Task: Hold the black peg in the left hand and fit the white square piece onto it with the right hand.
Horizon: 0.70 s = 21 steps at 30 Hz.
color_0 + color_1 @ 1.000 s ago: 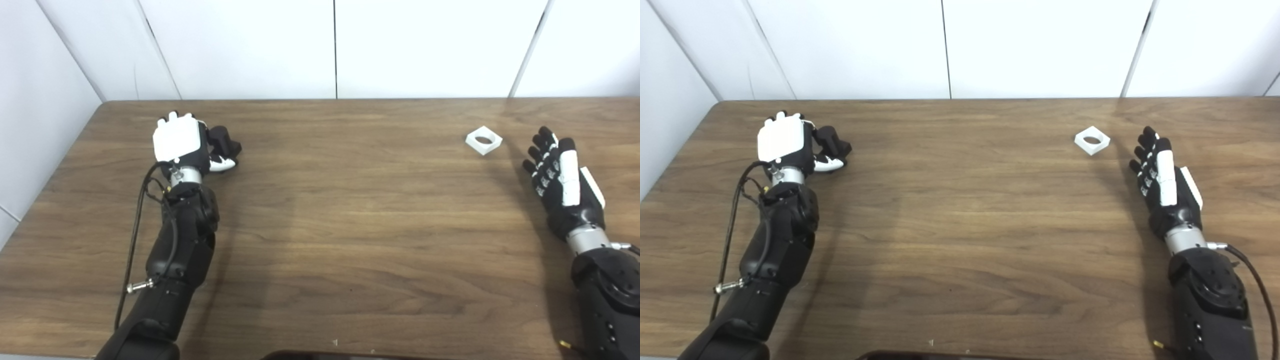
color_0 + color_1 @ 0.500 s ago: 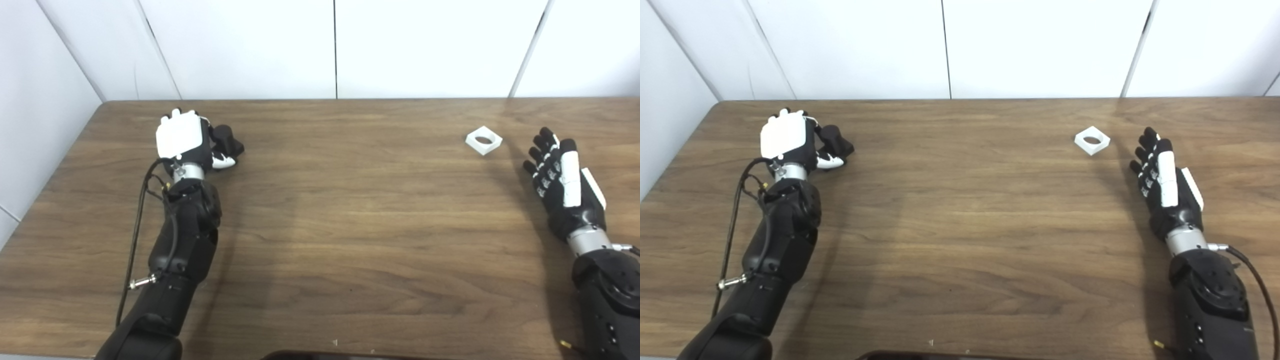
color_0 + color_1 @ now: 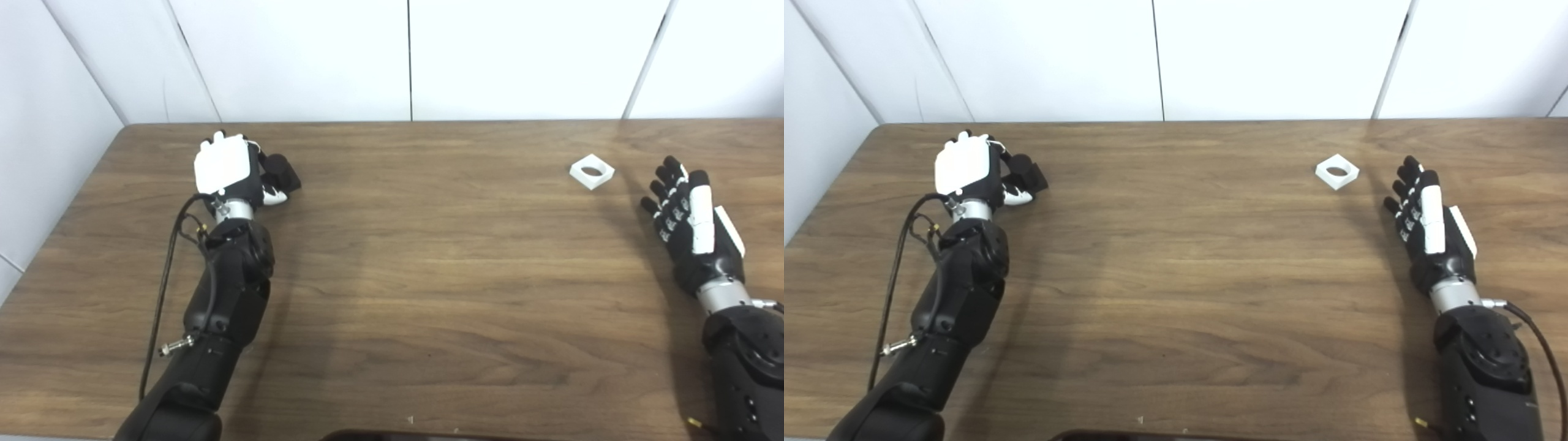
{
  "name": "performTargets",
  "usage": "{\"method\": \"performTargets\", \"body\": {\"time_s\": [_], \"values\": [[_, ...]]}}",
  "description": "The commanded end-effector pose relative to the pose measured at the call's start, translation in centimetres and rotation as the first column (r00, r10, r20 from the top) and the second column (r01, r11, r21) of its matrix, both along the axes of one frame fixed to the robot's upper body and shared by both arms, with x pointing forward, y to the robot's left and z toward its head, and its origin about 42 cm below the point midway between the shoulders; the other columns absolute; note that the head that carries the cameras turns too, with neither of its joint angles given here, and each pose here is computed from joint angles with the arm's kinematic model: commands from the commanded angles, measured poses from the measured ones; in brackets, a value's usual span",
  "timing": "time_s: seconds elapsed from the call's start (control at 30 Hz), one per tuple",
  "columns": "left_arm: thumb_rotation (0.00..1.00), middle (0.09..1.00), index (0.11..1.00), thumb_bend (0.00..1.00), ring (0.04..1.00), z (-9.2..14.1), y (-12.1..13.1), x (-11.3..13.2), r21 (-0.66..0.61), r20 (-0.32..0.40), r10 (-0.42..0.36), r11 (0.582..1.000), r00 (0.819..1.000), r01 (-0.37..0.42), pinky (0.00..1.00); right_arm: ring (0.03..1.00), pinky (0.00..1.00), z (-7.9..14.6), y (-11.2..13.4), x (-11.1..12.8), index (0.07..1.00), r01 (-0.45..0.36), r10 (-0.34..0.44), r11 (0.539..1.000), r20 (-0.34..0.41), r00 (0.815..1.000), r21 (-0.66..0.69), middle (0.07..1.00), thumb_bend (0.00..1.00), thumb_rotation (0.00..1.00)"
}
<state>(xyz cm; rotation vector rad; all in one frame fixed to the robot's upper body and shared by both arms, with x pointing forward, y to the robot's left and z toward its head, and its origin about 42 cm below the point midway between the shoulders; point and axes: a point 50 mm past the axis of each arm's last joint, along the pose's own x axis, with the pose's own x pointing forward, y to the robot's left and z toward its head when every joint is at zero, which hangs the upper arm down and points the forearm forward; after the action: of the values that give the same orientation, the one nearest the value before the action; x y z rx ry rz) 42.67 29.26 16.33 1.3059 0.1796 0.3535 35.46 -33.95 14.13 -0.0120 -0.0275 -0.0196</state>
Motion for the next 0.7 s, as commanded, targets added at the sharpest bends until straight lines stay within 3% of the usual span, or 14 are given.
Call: {"method": "performTargets", "body": {"time_s": [0.0, 0.67], "values": [[0.06, 0.894, 0.486, 0.52, 1.000, 1.4, 0.5, 0.1, -0.006, 0.047, 0.010, 1.000, 0.999, -0.009, 1.00, 1.000, 1.00, 1.4, -0.6, 0.6, 1.000, -0.005, 0.006, 1.000, 0.041, 0.999, -0.024, 1.000, 0.66, 1.00], [0.06, 0.882, 0.489, 0.52, 1.000, 2.0, -2.9, -4.8, -0.144, 0.094, -0.145, 0.977, 0.985, 0.158, 1.00, 1.000, 1.00, 1.4, 0.8, 0.7, 1.000, -0.007, 0.008, 1.000, 0.029, 1.000, -0.027, 1.000, 0.68, 1.00]]}}
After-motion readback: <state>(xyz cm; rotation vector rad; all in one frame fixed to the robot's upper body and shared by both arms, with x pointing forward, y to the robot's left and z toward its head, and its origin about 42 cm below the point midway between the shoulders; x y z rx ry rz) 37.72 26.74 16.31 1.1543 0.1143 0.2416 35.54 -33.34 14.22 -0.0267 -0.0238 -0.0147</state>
